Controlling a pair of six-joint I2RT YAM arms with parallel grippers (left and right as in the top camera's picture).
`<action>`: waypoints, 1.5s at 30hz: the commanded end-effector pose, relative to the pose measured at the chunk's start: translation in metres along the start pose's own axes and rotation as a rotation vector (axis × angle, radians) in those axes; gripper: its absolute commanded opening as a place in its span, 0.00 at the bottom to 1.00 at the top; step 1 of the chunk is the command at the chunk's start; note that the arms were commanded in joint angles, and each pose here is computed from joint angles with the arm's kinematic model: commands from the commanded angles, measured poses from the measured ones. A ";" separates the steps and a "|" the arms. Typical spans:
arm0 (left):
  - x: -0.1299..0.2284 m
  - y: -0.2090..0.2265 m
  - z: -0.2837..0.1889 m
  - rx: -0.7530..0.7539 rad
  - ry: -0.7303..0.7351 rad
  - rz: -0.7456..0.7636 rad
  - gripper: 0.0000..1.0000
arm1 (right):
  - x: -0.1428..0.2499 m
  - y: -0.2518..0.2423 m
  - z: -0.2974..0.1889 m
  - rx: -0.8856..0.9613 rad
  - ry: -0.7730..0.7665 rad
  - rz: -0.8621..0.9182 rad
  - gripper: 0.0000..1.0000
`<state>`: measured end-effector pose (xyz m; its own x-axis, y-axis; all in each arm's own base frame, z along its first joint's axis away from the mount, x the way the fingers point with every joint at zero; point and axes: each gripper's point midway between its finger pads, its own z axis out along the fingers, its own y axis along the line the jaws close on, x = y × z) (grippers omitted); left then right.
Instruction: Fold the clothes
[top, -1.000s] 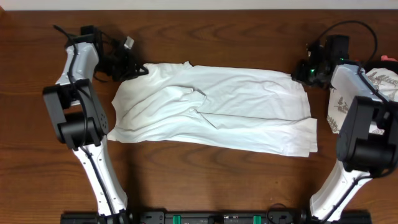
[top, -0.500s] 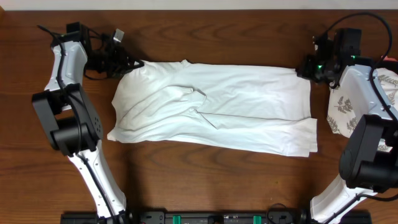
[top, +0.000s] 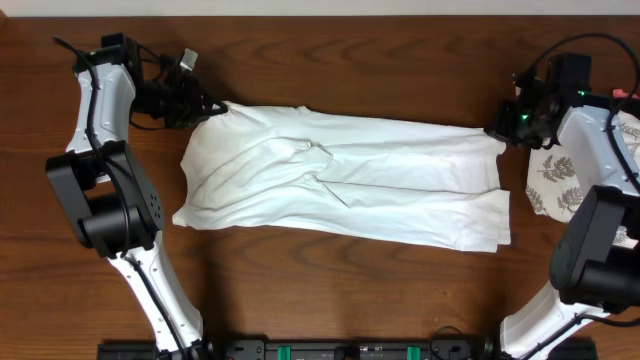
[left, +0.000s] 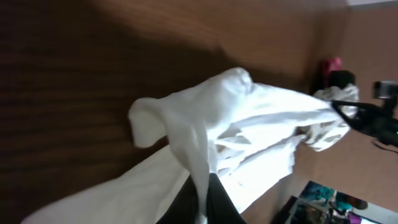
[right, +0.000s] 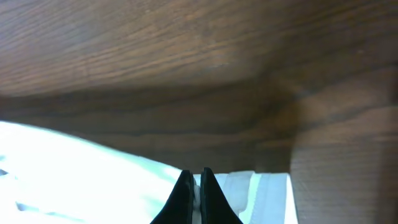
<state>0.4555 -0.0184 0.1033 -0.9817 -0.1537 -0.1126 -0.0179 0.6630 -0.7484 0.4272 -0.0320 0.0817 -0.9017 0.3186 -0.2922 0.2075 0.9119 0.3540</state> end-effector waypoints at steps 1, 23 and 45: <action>0.004 0.004 -0.008 -0.061 0.002 0.015 0.06 | -0.009 -0.007 -0.028 0.060 -0.067 -0.004 0.01; 0.027 0.034 -0.038 -0.114 0.040 -0.154 0.06 | 0.028 -0.028 -0.044 0.174 0.059 0.020 0.01; 0.018 -0.031 0.015 0.019 0.075 0.097 0.74 | 0.049 -0.053 -0.052 0.328 0.143 0.022 0.01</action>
<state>0.4432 -0.0197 0.1000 -0.9887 -0.1370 -0.0609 -0.0482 0.6749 -0.7363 0.3537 -0.0737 0.0915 -0.9335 0.3299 -0.1407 0.3241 0.9439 0.0629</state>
